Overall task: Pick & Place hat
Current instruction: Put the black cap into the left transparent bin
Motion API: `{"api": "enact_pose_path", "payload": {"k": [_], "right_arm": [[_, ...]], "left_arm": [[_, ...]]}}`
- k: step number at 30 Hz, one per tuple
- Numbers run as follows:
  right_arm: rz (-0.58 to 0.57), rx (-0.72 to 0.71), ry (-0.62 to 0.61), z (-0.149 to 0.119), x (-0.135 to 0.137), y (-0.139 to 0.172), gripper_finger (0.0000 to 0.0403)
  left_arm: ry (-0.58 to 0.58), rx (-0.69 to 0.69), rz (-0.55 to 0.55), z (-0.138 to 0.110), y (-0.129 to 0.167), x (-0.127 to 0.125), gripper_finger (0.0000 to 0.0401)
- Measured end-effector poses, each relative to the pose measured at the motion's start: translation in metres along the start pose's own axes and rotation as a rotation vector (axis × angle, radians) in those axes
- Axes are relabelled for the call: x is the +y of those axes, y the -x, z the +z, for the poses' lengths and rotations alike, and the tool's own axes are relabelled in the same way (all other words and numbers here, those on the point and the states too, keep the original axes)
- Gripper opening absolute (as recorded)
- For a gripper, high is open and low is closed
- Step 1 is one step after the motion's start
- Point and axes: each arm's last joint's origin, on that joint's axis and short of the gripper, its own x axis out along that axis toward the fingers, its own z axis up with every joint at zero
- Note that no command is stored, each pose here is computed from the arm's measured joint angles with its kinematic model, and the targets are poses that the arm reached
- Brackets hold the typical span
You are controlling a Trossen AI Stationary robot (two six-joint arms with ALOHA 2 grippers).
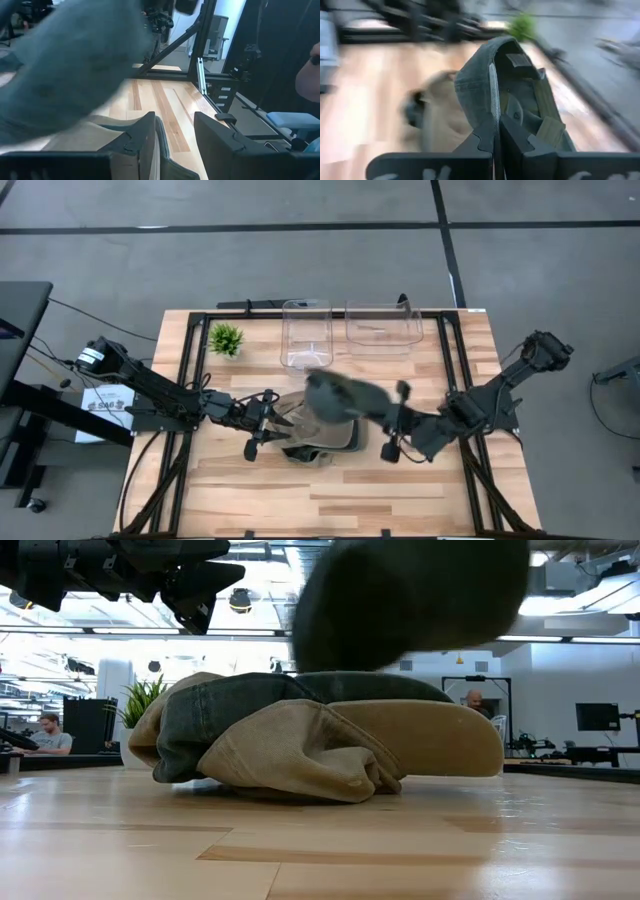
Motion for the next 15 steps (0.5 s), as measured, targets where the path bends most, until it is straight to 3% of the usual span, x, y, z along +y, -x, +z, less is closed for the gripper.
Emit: {"api": "enact_pose_path", "payload": {"k": [5,11,15], "right_arm": [[0.108,-0.173,0.075,0.026,-0.008,0.002,0.0003],[0.044,-0.364,0.050,0.049,-0.047,0.029,0.0002],[-0.008,-0.502,-0.046,0.044,-0.080,0.047,0.0002]], "left_arm": [[0.002,0.000,0.001,0.000,0.000,0.000,0.0134],[0.003,0.003,0.000,0.000,0.000,0.000,0.0134],[0.003,0.005,0.000,0.000,0.000,0.000,0.0134]]}}
